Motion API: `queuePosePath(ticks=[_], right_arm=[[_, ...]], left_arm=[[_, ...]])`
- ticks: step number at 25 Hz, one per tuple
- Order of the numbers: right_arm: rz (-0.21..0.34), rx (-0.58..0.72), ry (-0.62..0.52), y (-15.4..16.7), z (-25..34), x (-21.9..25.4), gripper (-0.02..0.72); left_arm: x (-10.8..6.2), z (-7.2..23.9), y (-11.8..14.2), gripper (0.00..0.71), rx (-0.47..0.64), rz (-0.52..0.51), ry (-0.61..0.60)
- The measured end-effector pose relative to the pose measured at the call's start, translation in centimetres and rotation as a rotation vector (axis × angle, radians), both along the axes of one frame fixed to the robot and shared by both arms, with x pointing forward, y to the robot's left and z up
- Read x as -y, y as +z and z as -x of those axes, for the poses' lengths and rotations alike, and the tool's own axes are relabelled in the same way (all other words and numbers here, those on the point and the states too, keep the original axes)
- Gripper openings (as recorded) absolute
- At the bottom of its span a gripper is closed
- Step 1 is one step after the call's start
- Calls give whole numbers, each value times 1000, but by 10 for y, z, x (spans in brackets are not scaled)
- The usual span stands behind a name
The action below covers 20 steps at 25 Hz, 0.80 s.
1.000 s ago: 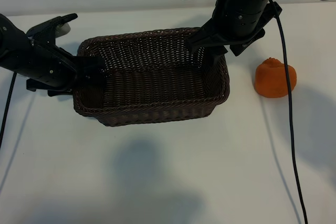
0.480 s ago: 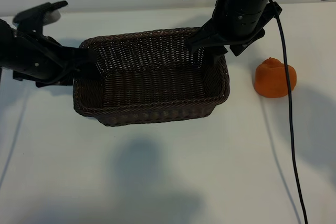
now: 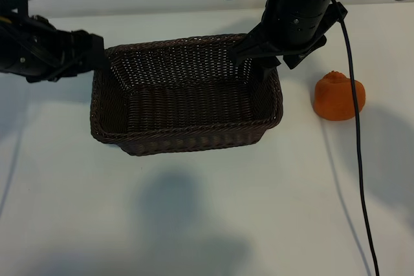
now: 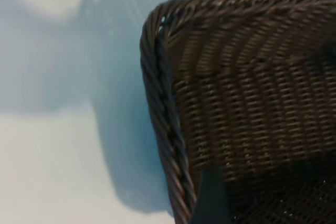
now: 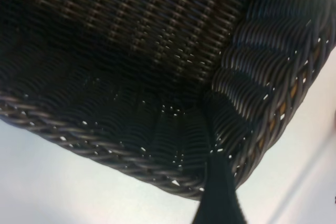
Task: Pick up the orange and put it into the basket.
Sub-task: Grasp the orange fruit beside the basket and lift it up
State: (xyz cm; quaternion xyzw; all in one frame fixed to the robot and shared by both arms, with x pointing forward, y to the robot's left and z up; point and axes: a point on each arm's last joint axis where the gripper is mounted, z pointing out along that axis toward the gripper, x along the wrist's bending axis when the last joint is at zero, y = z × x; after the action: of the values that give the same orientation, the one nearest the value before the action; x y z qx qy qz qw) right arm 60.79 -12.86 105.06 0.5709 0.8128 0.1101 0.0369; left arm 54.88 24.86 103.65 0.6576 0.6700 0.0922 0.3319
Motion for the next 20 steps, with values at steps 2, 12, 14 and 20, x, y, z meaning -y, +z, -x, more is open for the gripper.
queuePosePath(ticks=[2,12,14,20], right_arm=[[4,3,21,0,0,0,499],[129,55,22,0,-5,12,502],[163,71,-9,0,-8,18,517],[158,77,-118,1,-19,44,537]], left_arm=[[0,-1,2,596,4,1,-1],[-1,-1,2,596,5,-16,-9],[-1,-1,2,596,6,-18,-9],[-1,-1,2,596,6,-19,-9]])
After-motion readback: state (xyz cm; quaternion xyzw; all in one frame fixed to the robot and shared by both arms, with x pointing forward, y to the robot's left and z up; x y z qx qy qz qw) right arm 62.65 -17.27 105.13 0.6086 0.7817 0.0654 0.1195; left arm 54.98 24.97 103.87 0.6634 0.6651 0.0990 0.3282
